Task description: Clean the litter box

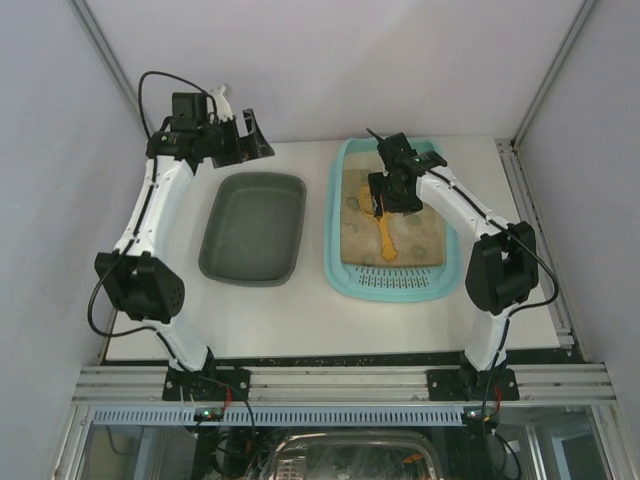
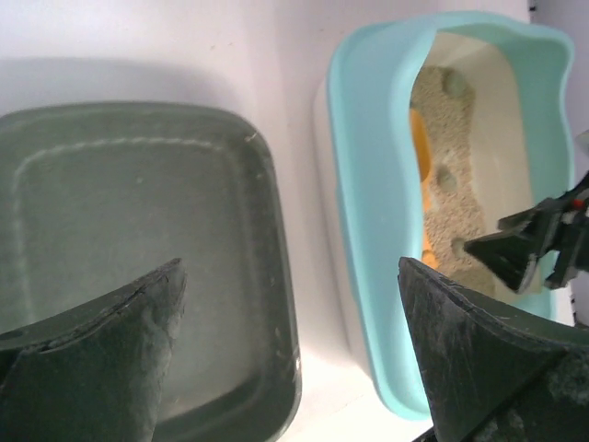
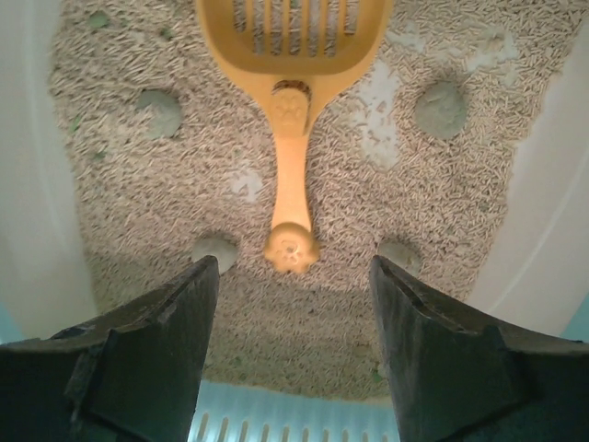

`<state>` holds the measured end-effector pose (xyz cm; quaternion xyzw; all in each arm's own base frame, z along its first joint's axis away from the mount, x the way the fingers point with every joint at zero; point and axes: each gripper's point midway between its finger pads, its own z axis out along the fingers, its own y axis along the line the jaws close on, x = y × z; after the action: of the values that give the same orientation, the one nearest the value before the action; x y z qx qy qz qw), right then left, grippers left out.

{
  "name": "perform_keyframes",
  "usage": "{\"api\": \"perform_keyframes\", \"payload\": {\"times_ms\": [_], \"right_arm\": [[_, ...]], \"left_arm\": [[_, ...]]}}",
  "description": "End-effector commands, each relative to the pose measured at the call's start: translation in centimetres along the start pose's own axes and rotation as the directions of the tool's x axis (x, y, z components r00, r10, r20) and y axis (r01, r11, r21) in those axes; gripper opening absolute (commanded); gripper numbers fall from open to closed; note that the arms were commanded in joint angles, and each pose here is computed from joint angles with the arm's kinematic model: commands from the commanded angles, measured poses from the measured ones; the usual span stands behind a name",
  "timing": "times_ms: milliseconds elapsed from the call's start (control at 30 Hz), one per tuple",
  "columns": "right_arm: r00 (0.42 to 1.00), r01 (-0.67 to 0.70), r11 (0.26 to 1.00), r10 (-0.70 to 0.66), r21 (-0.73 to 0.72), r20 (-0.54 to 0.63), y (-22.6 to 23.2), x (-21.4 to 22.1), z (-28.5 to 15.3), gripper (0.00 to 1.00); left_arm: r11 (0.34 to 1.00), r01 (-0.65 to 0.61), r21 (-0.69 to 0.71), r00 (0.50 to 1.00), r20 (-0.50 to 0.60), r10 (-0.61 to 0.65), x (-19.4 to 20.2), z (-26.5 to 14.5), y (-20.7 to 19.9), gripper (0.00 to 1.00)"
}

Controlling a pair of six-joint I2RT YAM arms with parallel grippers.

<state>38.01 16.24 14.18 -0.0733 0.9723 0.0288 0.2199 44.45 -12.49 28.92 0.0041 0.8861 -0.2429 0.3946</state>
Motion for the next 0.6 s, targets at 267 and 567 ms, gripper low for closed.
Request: {"api": "perform_keyframes", "payload": {"times_ms": [267, 567], "right_arm": [[1.0, -0.022, 0.999, 0.022, -0.043, 0.006, 0.0, -1.8, 6.8, 0.67], [0.998, -0.014, 0.999, 0.012, -0.043, -0.056, 0.9, 0.6, 9.3, 0.64]], "left_arm": [[0.94, 0.156, 0.303, 0.974, 0.109, -0.197, -7.0, 3.6, -7.3, 1.0], [0.907, 0.248, 0.34, 0.952, 0.086, -0.292, -7.4, 4.5, -8.2, 1.0]]}}
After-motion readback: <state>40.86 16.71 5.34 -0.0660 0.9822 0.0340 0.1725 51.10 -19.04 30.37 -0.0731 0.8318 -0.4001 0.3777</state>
